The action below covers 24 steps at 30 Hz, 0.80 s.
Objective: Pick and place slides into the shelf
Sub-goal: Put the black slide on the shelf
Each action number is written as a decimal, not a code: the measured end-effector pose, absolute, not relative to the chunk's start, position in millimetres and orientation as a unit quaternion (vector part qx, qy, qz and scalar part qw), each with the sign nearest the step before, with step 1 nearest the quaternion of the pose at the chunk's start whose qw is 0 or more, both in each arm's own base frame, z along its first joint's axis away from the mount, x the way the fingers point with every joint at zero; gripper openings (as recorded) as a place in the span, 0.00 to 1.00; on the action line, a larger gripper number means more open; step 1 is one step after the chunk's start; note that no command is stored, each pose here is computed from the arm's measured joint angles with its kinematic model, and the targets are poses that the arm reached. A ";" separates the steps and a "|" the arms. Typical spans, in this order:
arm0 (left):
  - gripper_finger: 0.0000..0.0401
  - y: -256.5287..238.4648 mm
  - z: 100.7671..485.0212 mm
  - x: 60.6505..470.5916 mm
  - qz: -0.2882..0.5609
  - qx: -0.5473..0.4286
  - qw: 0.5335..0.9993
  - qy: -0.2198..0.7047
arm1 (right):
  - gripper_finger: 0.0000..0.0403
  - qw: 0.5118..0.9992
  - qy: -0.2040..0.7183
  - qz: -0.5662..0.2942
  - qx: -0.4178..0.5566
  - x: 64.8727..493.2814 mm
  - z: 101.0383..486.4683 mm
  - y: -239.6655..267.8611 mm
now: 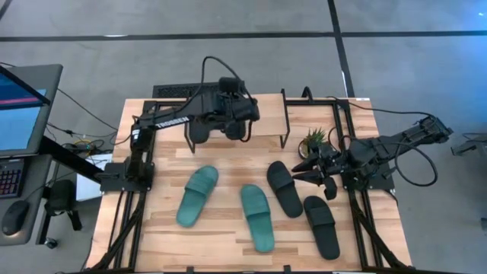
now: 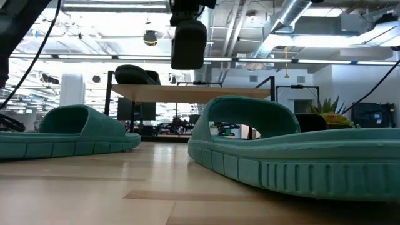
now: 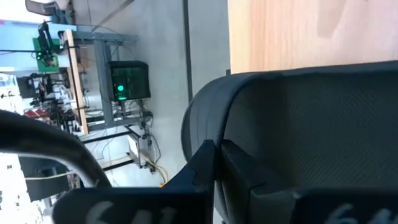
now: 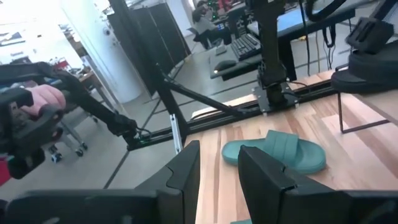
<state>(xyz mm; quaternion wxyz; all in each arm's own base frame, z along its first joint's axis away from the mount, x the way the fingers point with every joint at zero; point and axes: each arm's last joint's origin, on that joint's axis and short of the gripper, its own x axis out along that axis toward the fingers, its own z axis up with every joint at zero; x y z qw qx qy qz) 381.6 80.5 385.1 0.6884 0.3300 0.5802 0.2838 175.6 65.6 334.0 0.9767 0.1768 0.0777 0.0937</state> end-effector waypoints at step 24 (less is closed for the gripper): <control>0.00 121.1 334.6 385.0 0.209 0.309 0.672 0.640 | 0.24 0.979 0.076 0.076 0.172 175.8 333.5 64.6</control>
